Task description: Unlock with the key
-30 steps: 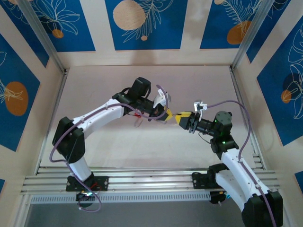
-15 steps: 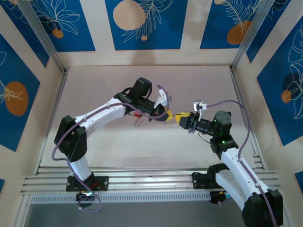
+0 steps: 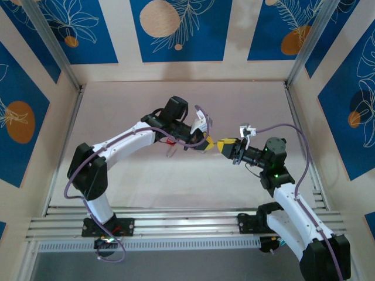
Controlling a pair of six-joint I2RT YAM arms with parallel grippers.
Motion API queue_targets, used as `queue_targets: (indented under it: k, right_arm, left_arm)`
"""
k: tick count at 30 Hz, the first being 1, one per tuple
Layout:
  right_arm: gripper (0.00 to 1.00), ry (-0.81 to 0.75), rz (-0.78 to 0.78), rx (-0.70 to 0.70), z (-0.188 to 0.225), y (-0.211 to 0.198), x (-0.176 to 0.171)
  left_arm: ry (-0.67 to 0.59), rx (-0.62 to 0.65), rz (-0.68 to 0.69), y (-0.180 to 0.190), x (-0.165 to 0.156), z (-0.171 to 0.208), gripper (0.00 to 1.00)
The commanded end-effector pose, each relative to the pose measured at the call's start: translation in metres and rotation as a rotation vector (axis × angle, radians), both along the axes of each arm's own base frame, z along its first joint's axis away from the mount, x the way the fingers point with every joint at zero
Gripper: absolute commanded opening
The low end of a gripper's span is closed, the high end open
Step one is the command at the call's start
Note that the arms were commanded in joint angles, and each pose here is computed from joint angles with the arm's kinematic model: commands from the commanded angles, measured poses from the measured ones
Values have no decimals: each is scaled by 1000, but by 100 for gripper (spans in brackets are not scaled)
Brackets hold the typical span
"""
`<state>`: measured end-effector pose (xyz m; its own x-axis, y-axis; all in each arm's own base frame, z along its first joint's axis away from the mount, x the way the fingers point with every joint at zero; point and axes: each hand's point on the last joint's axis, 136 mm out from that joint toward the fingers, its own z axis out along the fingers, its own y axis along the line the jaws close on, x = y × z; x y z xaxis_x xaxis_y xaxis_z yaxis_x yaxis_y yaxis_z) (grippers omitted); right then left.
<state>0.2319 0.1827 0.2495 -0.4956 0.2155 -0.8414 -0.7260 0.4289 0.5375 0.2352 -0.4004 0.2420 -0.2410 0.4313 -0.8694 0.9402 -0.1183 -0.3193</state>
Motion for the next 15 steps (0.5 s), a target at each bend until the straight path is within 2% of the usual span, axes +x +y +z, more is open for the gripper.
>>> queue_targets:
  k: [1,15]
  right_arm:
    - [18,-77,9,12,21,2,-1]
    - [22,-79,8,5,20,4,5]
  left_arm:
    - [30,-6,-22,-1,0,3,0]
    - [44,-4,-33,-1,-2,3,0]
